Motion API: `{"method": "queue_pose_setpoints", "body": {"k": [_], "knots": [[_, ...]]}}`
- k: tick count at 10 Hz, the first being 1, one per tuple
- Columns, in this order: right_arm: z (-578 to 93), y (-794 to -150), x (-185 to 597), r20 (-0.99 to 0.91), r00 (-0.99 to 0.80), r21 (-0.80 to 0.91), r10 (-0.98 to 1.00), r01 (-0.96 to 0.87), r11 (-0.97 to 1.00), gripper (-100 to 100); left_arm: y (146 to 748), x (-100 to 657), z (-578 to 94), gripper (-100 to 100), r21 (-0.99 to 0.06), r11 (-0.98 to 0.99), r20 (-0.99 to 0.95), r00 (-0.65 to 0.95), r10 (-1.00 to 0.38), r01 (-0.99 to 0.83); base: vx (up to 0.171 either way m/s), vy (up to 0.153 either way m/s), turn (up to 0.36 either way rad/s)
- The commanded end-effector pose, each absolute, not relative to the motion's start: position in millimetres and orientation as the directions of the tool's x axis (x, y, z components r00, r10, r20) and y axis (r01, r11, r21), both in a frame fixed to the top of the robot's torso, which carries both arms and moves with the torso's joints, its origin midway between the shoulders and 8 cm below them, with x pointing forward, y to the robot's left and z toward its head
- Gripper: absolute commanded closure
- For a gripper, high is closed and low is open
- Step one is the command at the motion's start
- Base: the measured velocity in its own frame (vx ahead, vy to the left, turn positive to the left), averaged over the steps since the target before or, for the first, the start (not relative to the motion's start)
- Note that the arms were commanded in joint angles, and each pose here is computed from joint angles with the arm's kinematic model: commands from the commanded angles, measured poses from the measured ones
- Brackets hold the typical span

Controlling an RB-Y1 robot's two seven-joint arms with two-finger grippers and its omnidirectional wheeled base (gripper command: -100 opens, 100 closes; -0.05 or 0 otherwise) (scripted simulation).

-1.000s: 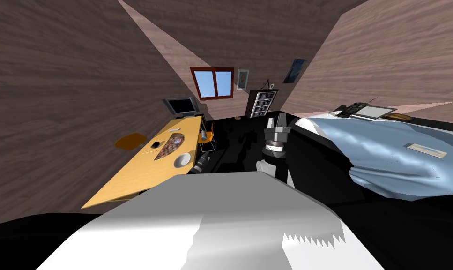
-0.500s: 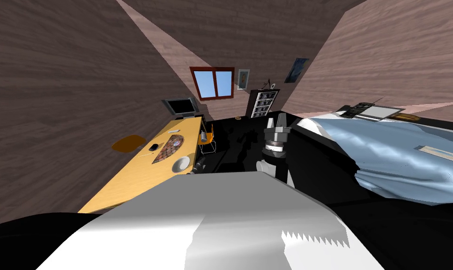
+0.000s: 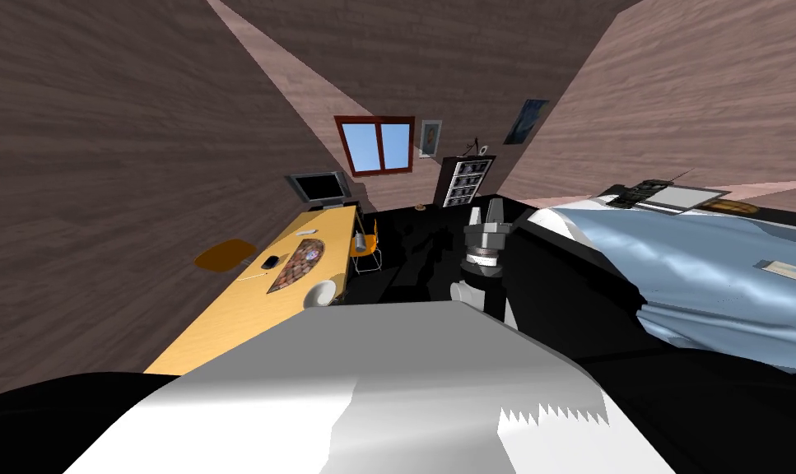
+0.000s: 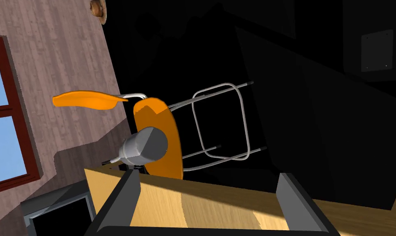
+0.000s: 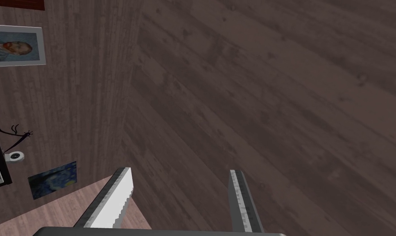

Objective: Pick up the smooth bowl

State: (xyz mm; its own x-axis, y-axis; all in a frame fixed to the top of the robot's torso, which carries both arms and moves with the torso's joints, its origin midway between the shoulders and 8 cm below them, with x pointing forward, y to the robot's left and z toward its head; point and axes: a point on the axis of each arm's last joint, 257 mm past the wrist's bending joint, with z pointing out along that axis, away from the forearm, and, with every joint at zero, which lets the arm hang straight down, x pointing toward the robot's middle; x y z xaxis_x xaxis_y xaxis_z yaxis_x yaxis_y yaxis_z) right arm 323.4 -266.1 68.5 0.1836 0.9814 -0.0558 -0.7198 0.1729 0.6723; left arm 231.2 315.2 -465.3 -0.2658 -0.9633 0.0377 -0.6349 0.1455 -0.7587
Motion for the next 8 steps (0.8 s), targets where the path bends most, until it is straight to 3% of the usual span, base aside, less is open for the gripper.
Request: {"method": "queue_pose_setpoints", "body": {"k": [1,8], "knots": [[69,-266,323,-0.056,0.184,0.672,0.981,-0.72,0.173,0,340,214,-472,-100,-0.72,0.139,0.035,-0.235,-0.971,-0.68,0.041,0.045,0.01],[69,-266,323,-0.056,0.184,0.672,0.981,-0.72,0.173,0,455,143,-494,-100,-0.541,0.079,-0.023,-0.079,-0.997,-0.837,0.065,0.064,0.006]]}}
